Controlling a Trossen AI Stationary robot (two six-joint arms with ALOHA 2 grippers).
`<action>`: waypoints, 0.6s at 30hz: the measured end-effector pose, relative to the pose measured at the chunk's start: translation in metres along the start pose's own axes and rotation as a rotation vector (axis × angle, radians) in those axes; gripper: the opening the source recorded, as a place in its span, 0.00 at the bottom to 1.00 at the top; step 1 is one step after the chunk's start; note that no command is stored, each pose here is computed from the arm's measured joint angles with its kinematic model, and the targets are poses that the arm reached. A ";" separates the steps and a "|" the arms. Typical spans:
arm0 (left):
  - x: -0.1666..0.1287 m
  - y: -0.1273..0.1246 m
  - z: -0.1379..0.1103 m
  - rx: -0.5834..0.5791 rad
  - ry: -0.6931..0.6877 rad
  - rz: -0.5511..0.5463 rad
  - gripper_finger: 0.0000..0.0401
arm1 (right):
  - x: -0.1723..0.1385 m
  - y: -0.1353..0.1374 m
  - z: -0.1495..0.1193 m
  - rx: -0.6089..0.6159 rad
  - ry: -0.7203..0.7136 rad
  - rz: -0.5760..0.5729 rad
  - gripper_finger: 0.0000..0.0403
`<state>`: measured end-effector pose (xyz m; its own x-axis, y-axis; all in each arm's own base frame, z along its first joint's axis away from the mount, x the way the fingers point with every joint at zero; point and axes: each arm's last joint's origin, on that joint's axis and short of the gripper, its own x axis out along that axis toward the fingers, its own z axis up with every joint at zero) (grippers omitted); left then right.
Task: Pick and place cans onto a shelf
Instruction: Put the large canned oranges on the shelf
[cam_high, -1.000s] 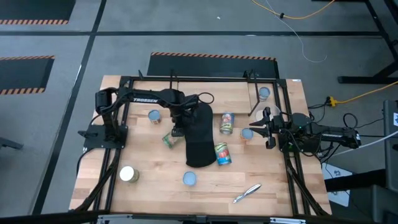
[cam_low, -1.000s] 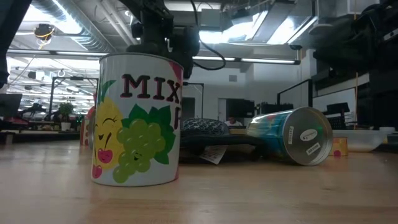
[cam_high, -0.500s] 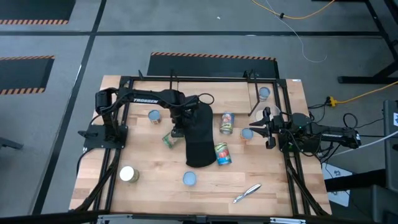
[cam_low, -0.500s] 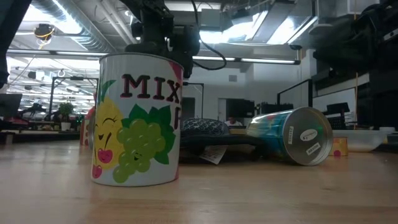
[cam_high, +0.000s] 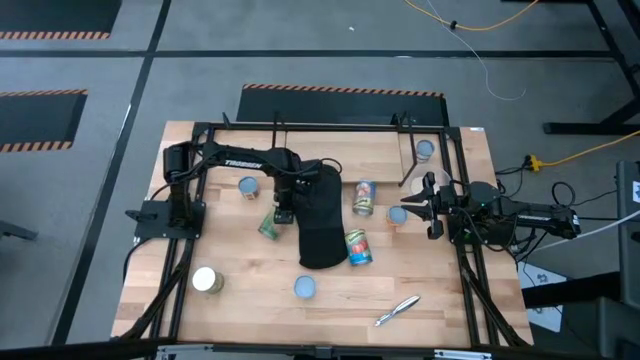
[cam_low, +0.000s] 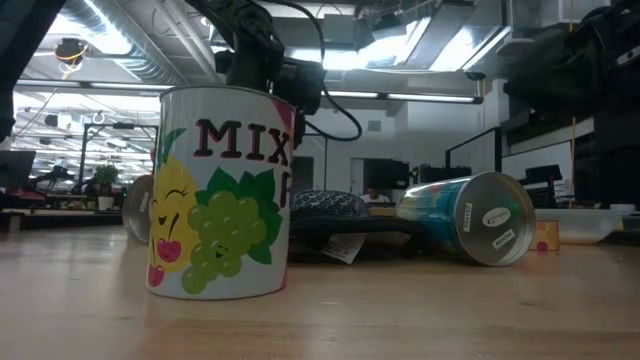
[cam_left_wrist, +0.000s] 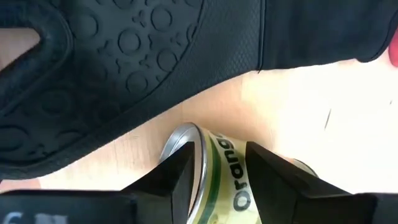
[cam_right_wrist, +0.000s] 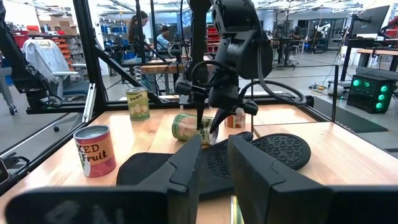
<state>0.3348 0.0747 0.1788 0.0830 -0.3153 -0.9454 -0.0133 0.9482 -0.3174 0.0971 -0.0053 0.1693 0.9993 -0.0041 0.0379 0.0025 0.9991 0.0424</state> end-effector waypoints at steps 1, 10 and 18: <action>0.000 0.000 -0.001 -0.006 0.008 -0.002 0.34 | 0.000 0.000 0.000 0.000 0.000 0.000 0.21; 0.000 -0.001 -0.003 -0.018 0.034 -0.006 0.33 | 0.000 0.000 0.000 0.000 0.000 0.000 0.21; 0.000 -0.001 -0.005 -0.023 0.046 -0.008 0.19 | 0.000 0.000 0.000 0.000 0.000 0.000 0.21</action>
<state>0.3301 0.0737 0.1791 0.0375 -0.3249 -0.9450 -0.0356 0.9446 -0.3262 0.0971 -0.0053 0.1692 0.9993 -0.0041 0.0376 0.0025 0.9991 0.0425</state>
